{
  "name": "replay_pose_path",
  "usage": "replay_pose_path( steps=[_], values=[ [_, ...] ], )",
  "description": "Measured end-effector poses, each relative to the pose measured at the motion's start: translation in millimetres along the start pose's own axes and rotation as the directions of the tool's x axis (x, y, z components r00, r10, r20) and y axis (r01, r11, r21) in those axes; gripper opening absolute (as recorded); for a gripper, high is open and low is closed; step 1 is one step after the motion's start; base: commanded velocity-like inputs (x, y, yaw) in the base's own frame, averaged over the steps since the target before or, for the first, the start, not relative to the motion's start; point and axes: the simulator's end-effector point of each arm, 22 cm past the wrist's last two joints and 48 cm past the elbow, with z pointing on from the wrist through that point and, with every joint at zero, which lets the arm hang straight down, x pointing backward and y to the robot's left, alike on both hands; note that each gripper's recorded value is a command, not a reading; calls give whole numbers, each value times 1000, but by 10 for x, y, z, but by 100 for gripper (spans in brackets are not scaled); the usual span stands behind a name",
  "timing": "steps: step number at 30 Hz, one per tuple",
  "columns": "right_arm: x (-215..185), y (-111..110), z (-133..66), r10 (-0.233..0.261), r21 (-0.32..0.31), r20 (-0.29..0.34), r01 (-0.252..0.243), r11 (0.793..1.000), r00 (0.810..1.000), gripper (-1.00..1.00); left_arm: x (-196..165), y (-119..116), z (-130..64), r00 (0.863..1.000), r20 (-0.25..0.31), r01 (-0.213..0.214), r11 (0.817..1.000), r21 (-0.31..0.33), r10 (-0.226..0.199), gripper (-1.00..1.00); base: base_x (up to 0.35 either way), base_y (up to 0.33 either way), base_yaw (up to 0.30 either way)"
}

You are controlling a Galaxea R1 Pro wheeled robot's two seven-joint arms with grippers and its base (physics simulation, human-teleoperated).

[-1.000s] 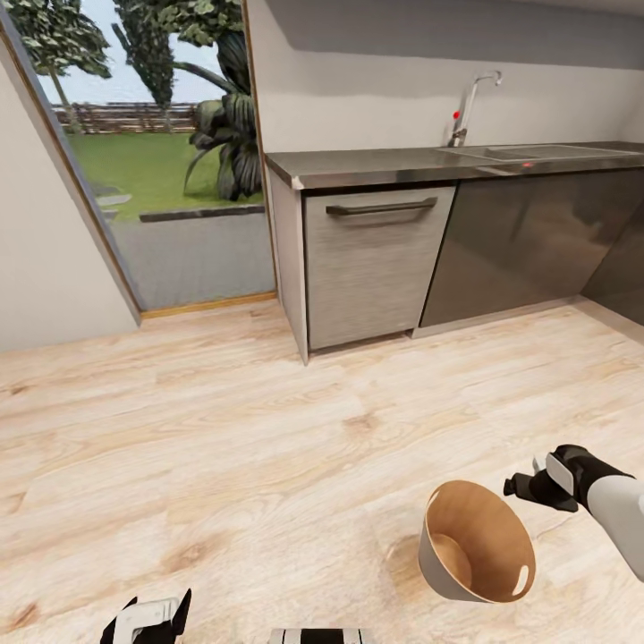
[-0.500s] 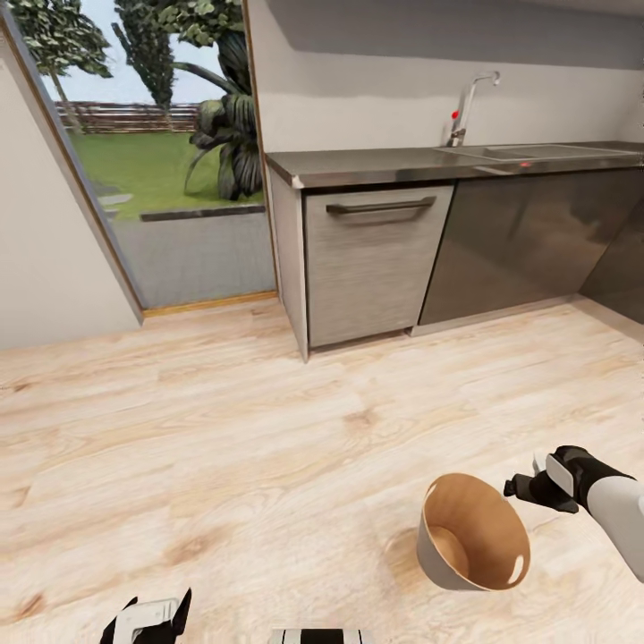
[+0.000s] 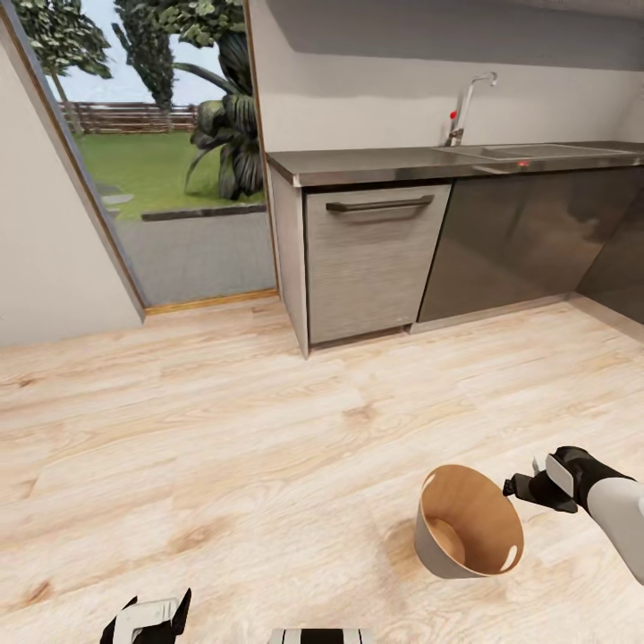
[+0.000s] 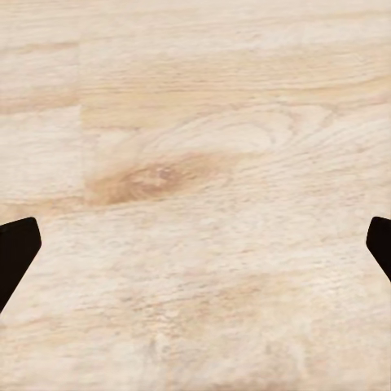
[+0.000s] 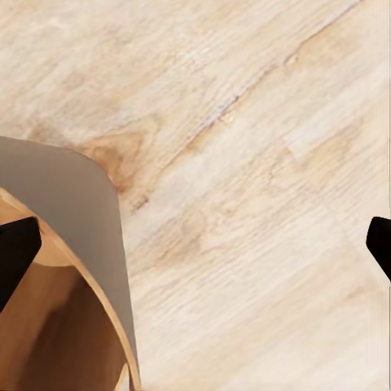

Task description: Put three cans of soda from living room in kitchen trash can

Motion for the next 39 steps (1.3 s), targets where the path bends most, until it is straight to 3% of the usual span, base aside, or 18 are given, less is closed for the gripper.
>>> replay_pose_path(
  steps=[4,39],
  values=[
    [43,-22,19,-17,11,-9,17,1000,1000,100,6,-6,0,1000,-2,-1,1000,2,1,100,-93,139,0],
    [65,-19,29,-19,11,-12,19,1000,1000,100,4,-1,0,1000,-1,-1,1000,0,1,100,-40,25,0]
  ],
)
